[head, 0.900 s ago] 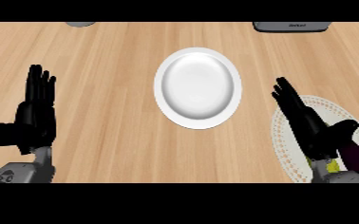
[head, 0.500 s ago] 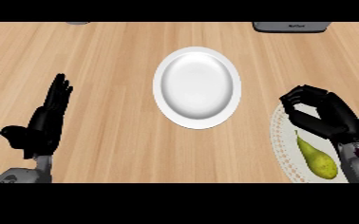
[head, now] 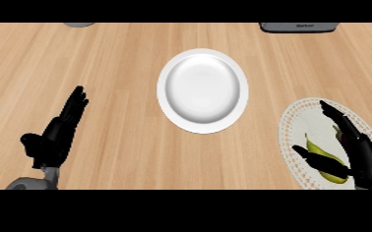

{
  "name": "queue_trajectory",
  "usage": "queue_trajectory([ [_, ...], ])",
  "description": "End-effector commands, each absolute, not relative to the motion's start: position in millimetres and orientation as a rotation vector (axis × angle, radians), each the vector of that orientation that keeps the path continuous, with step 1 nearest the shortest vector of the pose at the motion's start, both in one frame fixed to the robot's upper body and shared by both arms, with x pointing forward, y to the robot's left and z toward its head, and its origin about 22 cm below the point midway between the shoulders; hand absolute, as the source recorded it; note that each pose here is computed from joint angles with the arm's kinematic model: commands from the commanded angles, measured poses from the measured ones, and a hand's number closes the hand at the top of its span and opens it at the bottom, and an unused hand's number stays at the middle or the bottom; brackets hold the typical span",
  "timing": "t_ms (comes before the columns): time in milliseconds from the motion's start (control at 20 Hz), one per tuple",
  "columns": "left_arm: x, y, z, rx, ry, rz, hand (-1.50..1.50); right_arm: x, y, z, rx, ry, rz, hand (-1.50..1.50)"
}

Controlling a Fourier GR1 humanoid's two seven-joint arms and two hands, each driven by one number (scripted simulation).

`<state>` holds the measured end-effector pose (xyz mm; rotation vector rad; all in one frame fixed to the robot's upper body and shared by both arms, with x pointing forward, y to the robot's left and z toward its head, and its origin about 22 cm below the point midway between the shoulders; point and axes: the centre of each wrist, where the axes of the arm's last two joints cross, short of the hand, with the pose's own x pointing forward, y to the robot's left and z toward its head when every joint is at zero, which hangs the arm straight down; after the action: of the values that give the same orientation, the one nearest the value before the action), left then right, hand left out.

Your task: Pick the eggplant from the placemat and place it in the plate

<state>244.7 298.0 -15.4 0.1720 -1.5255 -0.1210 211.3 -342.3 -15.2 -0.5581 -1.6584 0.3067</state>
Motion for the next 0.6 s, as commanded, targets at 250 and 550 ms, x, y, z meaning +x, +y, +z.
queue_trajectory([
  [250, 246, 298, -22, 0.151, -1.523, -0.115, 0.0, 178, -372, 22, -0.856, -1.613, 0.377, -1.5],
  [550, 250, 297, -27, 0.169, -1.517, -0.133, 0.0, 169, -390, 62, -0.94, -1.265, 0.642, -1.5],
])
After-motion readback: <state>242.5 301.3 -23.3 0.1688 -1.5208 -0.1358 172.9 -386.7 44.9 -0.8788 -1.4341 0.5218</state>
